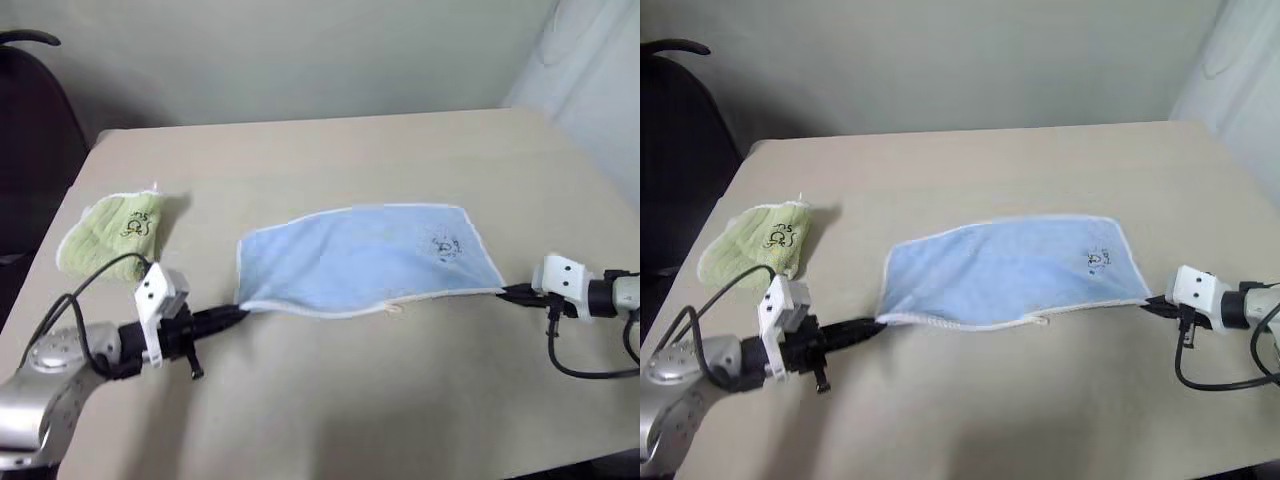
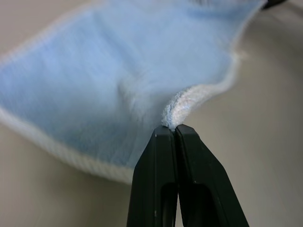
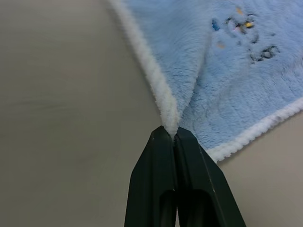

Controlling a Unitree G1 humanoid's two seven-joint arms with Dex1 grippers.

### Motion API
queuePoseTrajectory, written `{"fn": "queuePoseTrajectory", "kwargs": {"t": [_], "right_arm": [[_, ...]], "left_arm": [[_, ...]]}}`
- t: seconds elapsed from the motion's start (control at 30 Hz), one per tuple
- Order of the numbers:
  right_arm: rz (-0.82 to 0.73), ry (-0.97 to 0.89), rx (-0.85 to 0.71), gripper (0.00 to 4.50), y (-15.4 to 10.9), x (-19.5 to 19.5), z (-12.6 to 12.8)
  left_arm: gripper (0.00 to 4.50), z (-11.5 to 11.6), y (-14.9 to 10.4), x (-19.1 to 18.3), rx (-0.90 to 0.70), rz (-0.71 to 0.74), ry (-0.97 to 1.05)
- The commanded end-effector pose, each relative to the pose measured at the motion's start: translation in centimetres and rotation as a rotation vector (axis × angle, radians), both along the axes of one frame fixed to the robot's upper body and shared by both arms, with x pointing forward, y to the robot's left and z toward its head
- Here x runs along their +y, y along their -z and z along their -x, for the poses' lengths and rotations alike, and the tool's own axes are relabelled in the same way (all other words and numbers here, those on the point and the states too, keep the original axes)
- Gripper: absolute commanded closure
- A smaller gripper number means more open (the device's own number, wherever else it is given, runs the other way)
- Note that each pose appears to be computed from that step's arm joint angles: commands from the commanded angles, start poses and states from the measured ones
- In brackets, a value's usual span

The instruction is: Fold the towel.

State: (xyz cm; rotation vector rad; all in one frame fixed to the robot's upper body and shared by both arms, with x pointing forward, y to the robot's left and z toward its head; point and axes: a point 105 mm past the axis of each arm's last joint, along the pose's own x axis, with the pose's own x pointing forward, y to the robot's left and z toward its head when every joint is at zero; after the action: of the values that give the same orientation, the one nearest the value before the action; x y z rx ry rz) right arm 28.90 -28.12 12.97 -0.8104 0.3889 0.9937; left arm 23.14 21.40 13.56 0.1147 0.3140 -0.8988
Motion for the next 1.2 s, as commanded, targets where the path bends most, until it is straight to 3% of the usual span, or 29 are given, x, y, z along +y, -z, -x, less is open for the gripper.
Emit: {"fn": "queuePoseTrajectory", "kwargs": {"t": [0.03,0.23,0.53,0.73,1.0,1.1,1.2], "right_arm": [[0.011,-0.004,-0.029,4.50,-3.0,-0.8,0.3],[0.038,-0.029,-0.076,4.50,-4.7,-0.6,-1.8],[0.095,0.010,-0.264,4.50,-6.3,1.6,-9.1],[0.192,0.090,-0.354,4.50,-5.9,3.0,-13.0],[0.264,0.109,-0.410,4.50,-4.6,4.1,-14.4],[0.267,0.113,-0.431,3.94,-4.4,4.1,-14.5],[0.300,0.118,-0.481,2.95,-4.7,3.6,-14.6]], "left_arm": [[4.48,1.1,-1.4,0.1,-0.028,0.013,0.005],[4.48,-0.1,-2.4,1.0,-0.062,0.068,-0.064],[4.48,-7.3,-3.0,3.4,-0.146,0.112,-0.296],[4.48,-9.8,-1.4,3.2,-0.137,0.035,-0.304],[4.48,-10.9,0.0,2.6,-0.130,-0.024,-0.287],[4.50,-11.0,0.3,2.6,-0.127,-0.022,-0.293],[3.42,-10.9,0.5,3.1,-0.122,-0.016,-0.317]]}}
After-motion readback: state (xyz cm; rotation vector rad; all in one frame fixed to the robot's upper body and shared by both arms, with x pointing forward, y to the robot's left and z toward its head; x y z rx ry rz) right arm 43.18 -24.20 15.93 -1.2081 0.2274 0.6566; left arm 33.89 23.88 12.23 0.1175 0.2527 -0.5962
